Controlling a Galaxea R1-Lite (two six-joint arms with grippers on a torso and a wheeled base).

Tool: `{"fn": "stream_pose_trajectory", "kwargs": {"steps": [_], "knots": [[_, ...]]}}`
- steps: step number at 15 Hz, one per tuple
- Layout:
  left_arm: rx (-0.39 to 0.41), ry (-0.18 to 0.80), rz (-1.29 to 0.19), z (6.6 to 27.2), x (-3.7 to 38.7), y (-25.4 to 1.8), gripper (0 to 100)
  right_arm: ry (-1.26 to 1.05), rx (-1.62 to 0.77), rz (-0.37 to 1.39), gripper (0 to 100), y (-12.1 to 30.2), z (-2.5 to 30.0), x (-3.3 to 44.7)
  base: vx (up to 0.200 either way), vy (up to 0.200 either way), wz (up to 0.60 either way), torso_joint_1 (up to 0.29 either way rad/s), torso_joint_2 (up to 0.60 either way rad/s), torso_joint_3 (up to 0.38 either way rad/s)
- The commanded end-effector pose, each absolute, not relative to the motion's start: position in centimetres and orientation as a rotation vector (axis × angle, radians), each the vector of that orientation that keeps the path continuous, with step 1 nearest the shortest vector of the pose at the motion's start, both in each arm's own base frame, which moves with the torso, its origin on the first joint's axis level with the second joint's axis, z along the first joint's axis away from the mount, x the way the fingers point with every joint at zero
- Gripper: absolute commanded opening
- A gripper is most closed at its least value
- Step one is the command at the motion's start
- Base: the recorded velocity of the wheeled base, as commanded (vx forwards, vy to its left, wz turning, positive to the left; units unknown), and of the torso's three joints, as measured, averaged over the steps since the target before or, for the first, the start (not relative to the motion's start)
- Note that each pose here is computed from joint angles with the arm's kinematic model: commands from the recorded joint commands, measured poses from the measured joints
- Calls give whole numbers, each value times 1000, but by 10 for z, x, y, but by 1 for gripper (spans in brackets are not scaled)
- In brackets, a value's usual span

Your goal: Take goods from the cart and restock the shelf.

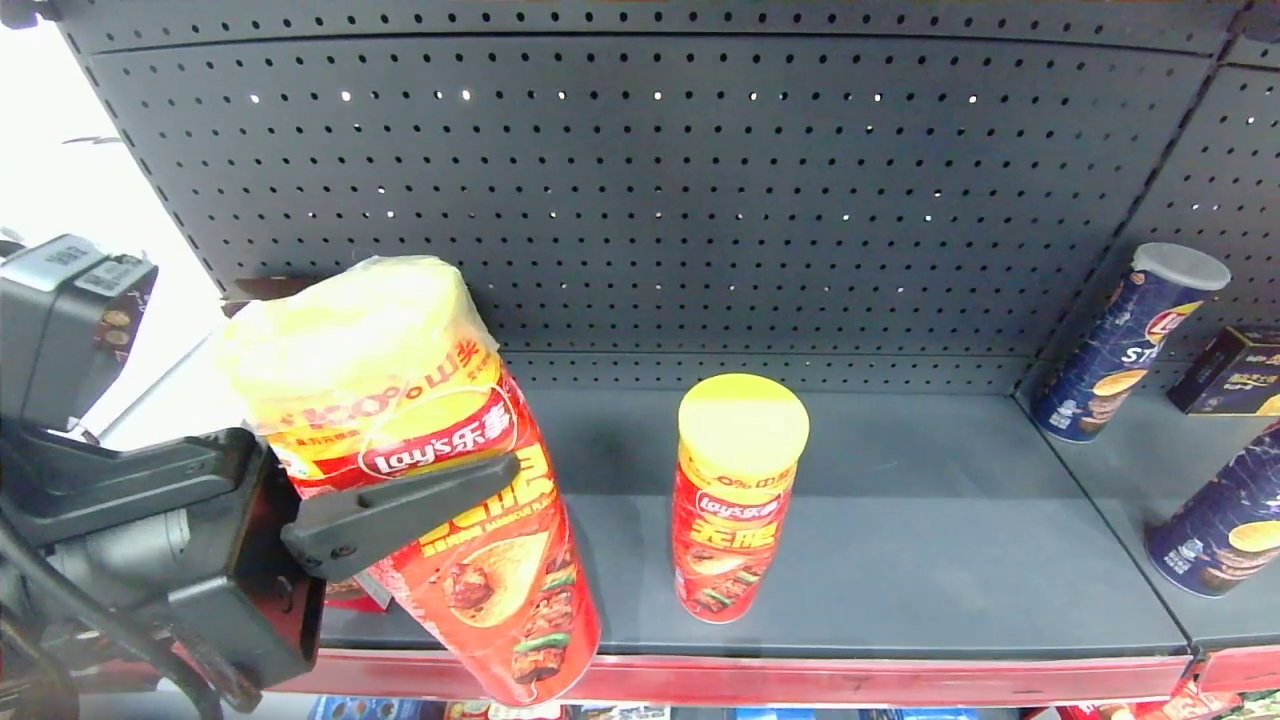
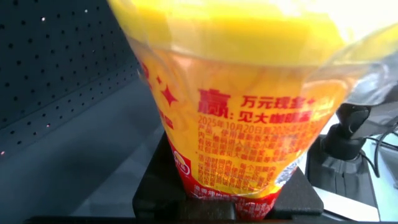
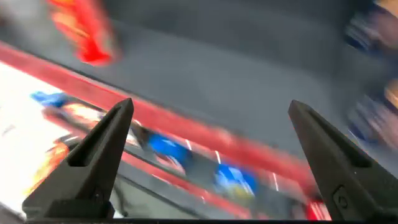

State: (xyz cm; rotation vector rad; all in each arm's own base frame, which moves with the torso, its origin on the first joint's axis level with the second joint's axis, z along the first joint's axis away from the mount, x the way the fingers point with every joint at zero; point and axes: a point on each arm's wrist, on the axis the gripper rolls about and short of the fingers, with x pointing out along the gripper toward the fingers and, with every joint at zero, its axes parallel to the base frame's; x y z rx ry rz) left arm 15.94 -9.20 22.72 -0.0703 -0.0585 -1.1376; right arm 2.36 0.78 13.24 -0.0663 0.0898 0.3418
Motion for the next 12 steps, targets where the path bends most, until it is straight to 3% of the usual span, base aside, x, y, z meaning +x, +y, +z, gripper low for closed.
{"fn": "stream_pose_trajectory", "kwargs": {"steps": [1, 4, 12], "knots": [[-73, -39, -1138, 222, 157, -91, 0, 8, -30, 63, 100, -2, 103, -22, 0, 0, 0, 0, 0, 0], [-76, -20, -1133, 213, 147, -85, 0, 99, -31, 30, 100, -2, 77, -15, 0, 0, 0, 0, 0, 0], [-74, -48, -1175, 223, 142, -91, 0, 96, -12, 32, 100, -2, 78, -15, 0, 0, 0, 0, 0, 0]]}}
